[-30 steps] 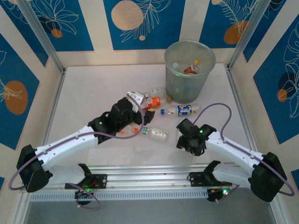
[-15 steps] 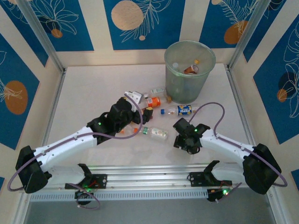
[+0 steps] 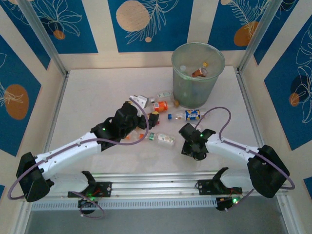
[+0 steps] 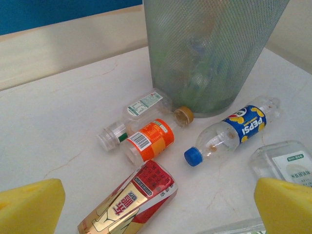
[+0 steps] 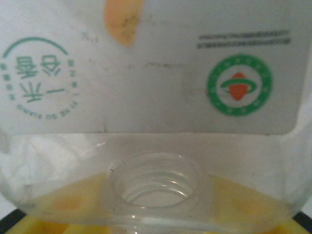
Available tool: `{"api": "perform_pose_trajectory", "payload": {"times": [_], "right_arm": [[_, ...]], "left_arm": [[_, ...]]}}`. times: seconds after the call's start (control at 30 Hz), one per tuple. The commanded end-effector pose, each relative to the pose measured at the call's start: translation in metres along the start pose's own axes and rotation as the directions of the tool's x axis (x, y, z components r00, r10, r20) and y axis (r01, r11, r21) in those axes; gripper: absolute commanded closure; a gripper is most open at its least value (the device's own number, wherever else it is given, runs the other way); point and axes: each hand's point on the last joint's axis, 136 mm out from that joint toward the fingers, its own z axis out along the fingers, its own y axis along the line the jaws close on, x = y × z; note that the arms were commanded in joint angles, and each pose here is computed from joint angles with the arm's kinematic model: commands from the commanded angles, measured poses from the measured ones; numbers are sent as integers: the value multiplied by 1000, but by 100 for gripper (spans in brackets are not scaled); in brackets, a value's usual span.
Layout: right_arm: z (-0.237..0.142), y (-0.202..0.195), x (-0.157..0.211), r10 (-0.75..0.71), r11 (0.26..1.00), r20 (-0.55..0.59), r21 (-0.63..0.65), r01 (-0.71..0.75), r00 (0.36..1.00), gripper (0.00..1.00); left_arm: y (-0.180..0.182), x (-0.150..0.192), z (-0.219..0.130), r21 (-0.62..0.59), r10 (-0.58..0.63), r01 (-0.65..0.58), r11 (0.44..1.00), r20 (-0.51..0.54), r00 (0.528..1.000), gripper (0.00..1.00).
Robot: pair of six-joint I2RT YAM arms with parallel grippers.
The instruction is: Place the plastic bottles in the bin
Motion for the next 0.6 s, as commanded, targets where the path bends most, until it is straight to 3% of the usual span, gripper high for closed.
{"api": "perform_pose_trajectory", "payload": {"times": [0.0,0.3,0.57], "right_arm": [[-1,-6,5,-3,1000,-8,28,3,1000,65],[-42,-19,6,-9,998,26,67,7,1000,100],[-100,-16,-1,-34,998,122,-53,40,992,100]], "left_arm": [[5,3,-5,-25,-10,10,1000,-9,1000,0],[15,3,-6,-78,-16,15,997,-13,1000,0],[31,3,-10,-159,-72,70,985,-11,997,0]]}}
